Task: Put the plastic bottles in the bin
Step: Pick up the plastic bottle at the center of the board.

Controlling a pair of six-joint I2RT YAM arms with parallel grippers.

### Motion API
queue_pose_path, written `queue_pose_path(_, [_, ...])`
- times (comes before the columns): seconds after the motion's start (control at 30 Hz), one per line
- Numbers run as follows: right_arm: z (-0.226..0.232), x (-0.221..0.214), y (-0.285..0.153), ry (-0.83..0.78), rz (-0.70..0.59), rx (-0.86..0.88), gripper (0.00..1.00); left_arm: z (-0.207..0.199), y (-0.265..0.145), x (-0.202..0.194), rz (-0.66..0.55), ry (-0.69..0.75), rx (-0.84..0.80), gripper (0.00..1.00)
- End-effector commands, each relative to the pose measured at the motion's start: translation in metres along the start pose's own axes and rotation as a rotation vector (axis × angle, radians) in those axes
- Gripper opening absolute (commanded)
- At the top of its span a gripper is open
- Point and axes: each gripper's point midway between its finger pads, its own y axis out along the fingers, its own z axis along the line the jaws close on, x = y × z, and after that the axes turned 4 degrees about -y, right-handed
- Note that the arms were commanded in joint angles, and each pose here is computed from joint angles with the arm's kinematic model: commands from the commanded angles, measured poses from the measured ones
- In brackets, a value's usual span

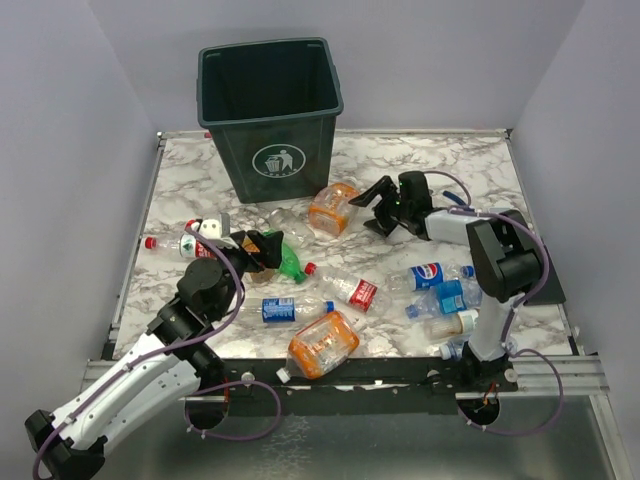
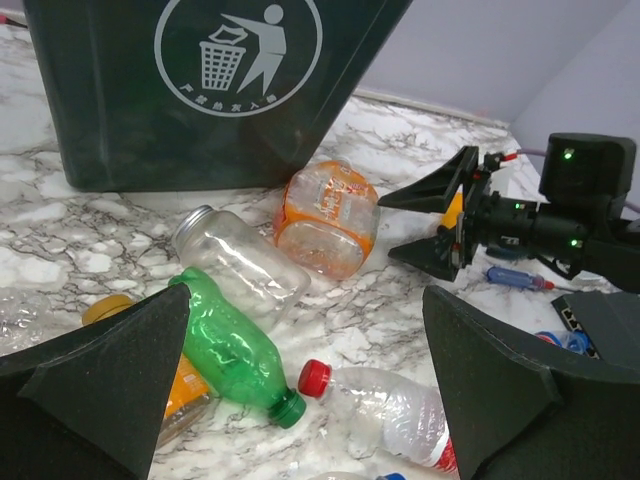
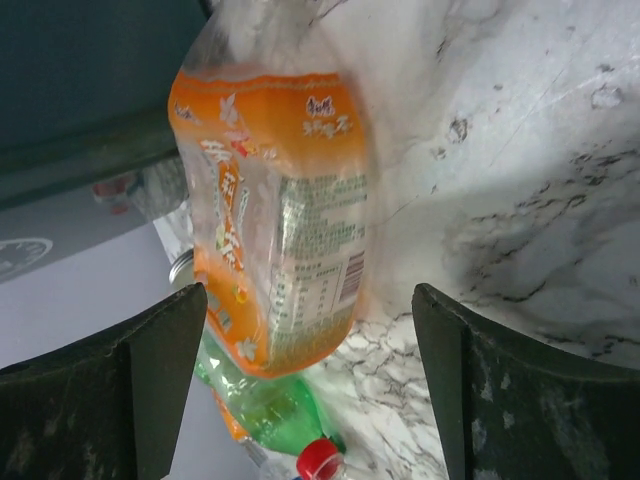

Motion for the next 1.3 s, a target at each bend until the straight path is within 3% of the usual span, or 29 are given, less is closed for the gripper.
queue_pose_path(0.0, [-0.012,0.001,0.019,0.066,-0.026,-0.058,0.87,0.006,-0.001,0.005,-0.036,-0.005,0.028,0.99])
queue_pose_path(0.37, [-0.020,-0.029,0.051,0.095,0.033,-0.073,0.79,0.007,0.001,0.002,-0.028,-0.007,0.032,0.99])
queue_pose_path(0.7, [-0.038,-0.039,0.047,0.092,0.011,-0.101,0.43,0.007,0.001,0.002,-0.035,-0.014,0.031,0.99])
queue_pose_path(0.97, [-0.014,-0.022,-0.019,-0.088,-0.116,-0.064,0.33,0.009,0.001,-0.001,-0.030,-0.011,0.035,0.99])
queue_pose_path(1.27, [0.049,-0.010,-0.140,-0.586,-0.285,0.107,0.31,0.001,0.005,0.006,-0.079,-0.056,0.001,0.99])
